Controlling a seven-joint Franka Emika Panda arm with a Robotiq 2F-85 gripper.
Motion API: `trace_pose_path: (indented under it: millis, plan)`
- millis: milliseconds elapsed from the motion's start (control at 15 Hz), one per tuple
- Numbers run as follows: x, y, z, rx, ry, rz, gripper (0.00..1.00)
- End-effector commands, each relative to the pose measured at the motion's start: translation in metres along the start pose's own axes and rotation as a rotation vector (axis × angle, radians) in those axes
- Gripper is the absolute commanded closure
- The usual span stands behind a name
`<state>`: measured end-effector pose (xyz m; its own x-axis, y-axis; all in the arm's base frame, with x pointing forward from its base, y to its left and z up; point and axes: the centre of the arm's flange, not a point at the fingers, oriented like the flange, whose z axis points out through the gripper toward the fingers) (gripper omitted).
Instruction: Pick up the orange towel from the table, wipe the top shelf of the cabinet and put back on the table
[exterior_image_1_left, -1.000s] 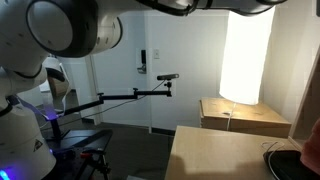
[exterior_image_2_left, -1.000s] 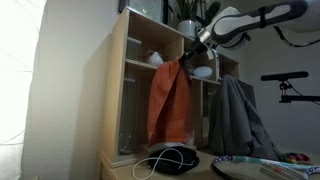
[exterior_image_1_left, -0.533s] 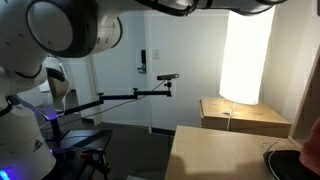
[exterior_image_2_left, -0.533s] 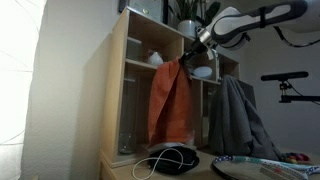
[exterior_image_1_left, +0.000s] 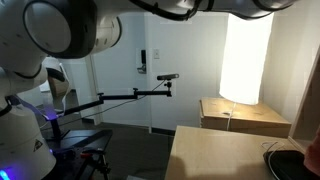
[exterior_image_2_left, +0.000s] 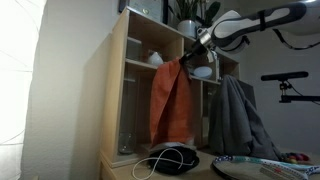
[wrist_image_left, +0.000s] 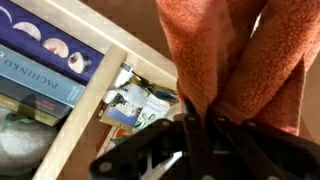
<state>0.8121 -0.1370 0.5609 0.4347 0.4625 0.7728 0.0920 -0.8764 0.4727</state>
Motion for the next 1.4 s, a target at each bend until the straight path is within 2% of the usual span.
trace_pose_path:
  millis: [0,400,667,867,1333]
  plan:
    - [-0.032,-0.014,-0.034,0.02,0.032,-0.038,0.98]
    - [-0.07,-0.029,0.02,0.067,-0.165,-0.084,0.98]
    - [-0.097,-0.038,0.042,0.099,-0.273,-0.118,0.98]
    - [-0.111,-0.042,0.059,0.153,-0.368,-0.121,0.98]
    - [-0.118,-0.031,0.094,0.259,-0.557,-0.07,0.98]
